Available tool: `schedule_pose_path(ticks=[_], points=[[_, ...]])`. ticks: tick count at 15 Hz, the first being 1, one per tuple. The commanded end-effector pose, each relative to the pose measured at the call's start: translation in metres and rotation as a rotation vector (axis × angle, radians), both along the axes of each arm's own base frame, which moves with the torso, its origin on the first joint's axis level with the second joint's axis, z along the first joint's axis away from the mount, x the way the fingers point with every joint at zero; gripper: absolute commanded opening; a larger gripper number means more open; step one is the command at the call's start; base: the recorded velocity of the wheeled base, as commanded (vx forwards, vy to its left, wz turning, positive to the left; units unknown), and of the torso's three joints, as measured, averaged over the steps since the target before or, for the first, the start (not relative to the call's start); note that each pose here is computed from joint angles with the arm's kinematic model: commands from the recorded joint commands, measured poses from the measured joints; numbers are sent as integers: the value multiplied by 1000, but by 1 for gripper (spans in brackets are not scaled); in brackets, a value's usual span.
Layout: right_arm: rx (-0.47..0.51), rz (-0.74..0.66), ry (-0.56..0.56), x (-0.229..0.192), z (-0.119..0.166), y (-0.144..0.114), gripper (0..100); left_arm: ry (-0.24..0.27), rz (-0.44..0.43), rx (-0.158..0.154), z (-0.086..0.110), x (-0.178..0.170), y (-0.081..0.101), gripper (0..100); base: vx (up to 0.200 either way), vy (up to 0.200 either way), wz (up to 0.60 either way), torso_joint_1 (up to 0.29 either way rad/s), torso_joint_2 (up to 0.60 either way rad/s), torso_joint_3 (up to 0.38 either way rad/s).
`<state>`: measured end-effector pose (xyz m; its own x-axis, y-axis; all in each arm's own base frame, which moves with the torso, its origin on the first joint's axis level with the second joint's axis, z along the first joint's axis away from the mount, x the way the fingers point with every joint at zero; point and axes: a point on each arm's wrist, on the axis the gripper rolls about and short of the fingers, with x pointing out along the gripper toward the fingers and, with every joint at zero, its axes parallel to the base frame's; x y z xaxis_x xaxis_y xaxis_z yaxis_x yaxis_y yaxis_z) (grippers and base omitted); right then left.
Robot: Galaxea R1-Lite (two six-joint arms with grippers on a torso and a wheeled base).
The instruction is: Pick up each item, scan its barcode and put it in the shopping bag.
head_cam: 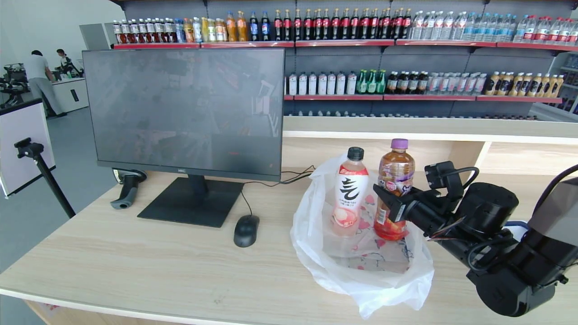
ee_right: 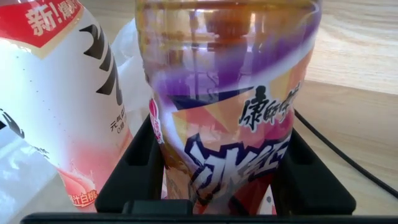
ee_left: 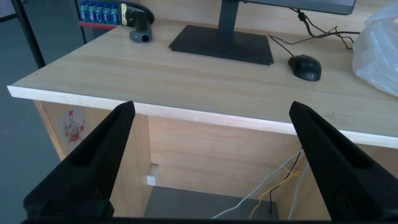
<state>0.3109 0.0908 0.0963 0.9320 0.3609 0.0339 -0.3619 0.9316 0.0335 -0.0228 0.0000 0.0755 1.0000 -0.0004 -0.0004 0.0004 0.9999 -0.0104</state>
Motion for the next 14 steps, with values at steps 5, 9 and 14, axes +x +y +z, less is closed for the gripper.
schedule_pose_path(ticks=[5,9,14], points=[[-17,6,53,-8,-11,0,0,0,0,1,0,0,0,100,0,0,0,0,0,0],[-22,6,71,-13,-13,-2,0,0,0,1,0,0,0,100,0,0,0,0,0,0],[-24,14,76,-16,-13,0,100,0,-1,3,0,0,0,100,0,0,0,0,0,0]])
